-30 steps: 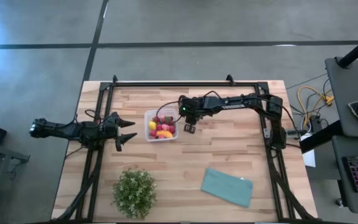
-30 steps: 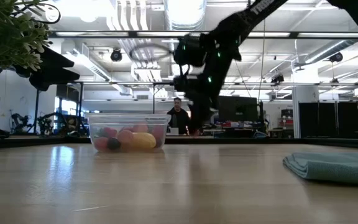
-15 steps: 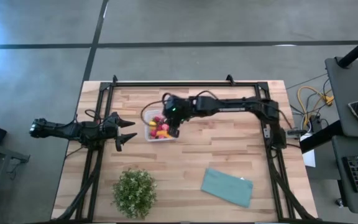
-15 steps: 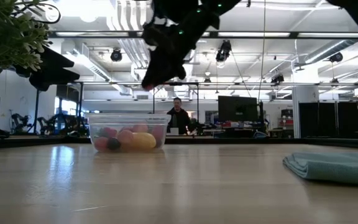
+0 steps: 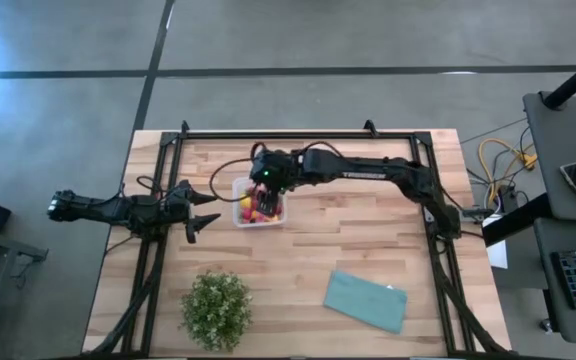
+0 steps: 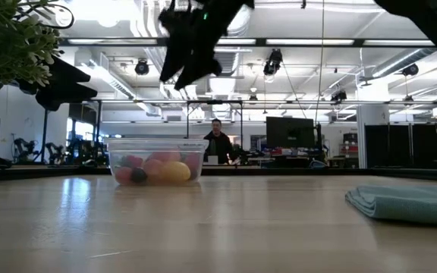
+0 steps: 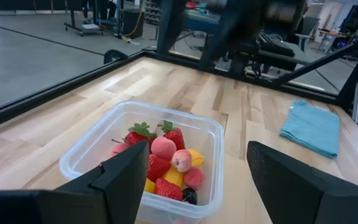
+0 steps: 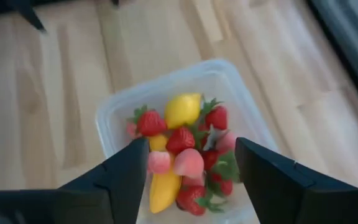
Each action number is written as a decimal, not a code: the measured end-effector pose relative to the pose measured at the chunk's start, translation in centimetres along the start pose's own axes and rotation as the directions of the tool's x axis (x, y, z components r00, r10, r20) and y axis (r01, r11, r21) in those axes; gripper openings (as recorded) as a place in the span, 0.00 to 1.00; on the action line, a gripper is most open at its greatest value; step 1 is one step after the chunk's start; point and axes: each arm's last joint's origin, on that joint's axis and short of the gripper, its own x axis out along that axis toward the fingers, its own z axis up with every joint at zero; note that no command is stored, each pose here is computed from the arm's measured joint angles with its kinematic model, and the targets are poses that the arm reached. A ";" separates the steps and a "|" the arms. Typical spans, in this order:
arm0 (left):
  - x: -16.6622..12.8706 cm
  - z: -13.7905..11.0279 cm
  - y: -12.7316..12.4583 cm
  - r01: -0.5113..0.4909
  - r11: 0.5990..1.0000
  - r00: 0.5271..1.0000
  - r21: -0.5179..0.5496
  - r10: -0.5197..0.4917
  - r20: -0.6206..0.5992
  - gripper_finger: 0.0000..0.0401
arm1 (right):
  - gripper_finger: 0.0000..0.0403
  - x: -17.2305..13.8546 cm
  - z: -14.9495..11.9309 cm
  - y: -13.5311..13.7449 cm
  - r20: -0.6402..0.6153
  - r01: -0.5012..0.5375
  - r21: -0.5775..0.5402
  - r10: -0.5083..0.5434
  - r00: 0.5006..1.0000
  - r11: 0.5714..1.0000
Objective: Pick and placing Produce into tupperware
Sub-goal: Return to Home Position
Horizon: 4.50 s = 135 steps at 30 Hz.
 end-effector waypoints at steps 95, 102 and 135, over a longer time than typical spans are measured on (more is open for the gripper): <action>0.0 0.0 0.0 -0.002 1.000 1.000 0.003 0.002 -0.005 0.64 | 0.57 -28.2 -31.4 -2.9 0.708 -0.522 -0.126 0.445 0.549 0.844; 0.0 0.0 0.0 -0.001 1.000 1.000 0.003 0.001 -0.006 0.64 | 0.57 -26.8 -33.0 -3.6 0.741 -0.416 -0.134 0.370 0.561 0.899; 0.1 -0.1 0.0 -0.002 1.000 1.000 0.003 0.002 -0.008 0.64 | 0.57 -19.1 -36.7 -2.1 0.578 -0.395 -0.103 0.378 0.723 0.913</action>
